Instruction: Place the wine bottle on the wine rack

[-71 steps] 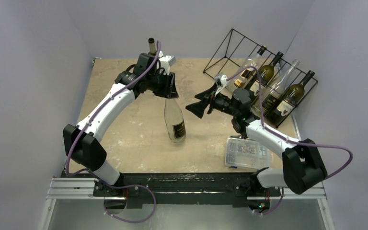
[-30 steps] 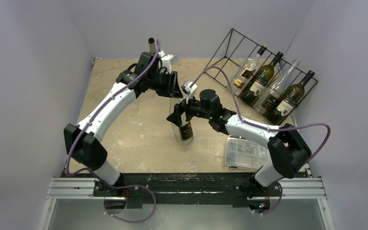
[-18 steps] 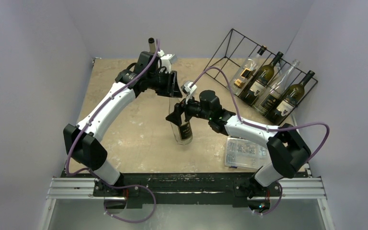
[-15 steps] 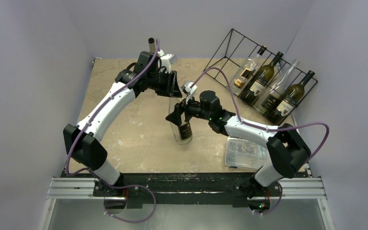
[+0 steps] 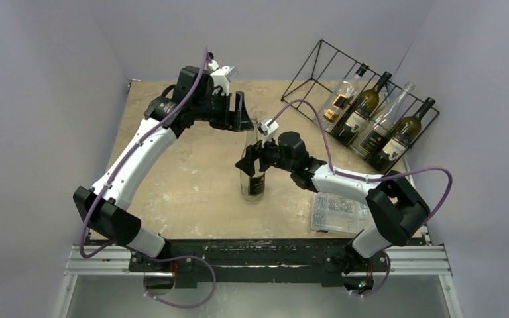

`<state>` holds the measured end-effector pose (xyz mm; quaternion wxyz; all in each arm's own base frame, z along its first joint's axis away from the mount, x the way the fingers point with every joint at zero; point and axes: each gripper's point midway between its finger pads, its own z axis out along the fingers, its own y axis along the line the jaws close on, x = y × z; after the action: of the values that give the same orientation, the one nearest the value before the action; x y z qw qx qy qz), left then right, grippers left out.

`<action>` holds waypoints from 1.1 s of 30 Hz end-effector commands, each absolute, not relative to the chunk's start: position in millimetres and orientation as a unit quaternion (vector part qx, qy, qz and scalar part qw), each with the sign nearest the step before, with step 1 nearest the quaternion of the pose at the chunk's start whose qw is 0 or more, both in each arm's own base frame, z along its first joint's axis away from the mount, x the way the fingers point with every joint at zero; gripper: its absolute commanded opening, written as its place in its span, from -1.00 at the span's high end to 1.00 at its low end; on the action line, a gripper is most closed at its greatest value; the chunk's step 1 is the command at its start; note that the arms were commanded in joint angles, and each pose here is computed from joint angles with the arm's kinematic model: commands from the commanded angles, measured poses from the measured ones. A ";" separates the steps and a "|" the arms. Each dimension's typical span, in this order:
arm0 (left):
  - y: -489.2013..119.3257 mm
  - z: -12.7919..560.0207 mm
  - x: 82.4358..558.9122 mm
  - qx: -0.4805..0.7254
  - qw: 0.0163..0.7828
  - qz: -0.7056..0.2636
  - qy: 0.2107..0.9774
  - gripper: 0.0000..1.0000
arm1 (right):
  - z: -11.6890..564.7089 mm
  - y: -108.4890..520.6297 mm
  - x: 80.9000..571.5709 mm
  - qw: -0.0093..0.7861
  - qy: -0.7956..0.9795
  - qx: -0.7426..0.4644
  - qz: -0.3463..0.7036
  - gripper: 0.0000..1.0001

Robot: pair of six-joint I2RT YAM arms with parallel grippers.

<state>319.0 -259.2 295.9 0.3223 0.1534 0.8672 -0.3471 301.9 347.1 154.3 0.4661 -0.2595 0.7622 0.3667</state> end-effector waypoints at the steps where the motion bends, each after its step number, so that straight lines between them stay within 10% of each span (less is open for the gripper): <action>1: -245.1 334.4 316.4 0.156 0.379 -0.337 0.848 -0.44 | 224.8 350.0 317.3 0.558 0.696 -0.226 0.392 1.00; 33: -145.3 312.4 288.7 0.153 0.505 -0.144 0.837 -0.65 | 289.1 257.7 412.8 0.655 0.717 -0.002 0.239 1.00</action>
<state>282.8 -136.0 294.7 0.4769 0.1595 0.8569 -0.1137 363.8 280.3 174.2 0.5326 -0.0997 0.8057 0.2393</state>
